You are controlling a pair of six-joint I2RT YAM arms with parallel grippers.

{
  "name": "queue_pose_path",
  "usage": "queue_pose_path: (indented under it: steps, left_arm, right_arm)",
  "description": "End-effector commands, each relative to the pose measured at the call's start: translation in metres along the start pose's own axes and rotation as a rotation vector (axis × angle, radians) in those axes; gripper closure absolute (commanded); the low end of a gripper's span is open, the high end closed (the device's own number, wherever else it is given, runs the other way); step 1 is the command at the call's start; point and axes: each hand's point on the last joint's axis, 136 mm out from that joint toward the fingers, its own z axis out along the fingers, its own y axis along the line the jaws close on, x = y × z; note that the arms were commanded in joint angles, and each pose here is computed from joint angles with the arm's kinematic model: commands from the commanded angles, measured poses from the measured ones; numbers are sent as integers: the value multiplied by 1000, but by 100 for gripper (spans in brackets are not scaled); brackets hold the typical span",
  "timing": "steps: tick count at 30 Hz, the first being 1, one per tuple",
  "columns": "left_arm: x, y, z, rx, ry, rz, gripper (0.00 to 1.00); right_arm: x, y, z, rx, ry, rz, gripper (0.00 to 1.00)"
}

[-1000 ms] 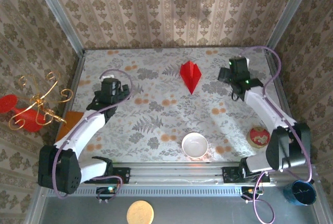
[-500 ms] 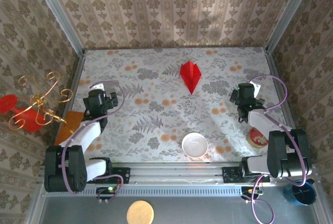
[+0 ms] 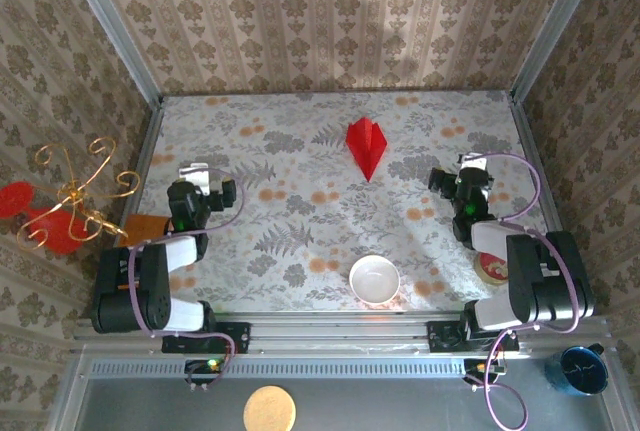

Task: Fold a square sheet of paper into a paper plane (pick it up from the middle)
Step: Reset both arms

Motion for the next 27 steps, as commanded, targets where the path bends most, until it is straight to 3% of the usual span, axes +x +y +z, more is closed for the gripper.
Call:
queue_pose_path:
  steps: [1, 5, 15, 27]
  left_arm:
    - [-7, -2, 5, 29, -58, 31, 0]
    - [-1, -3, 15, 31, -36, 33, 0]
    - [6, 3, 24, -47, 8, 53, 0]
    - [6, 3, 24, -50, 7, 55, 0]
  right_arm:
    - [-15, 10, -1, -67, -78, -23, 1]
    - [-3, 21, 0, -135, -116, -51, 1]
    - [-1, 25, 7, -131, -80, -73, 0]
    - [-1, 26, 6, -131, -81, -74, 0]
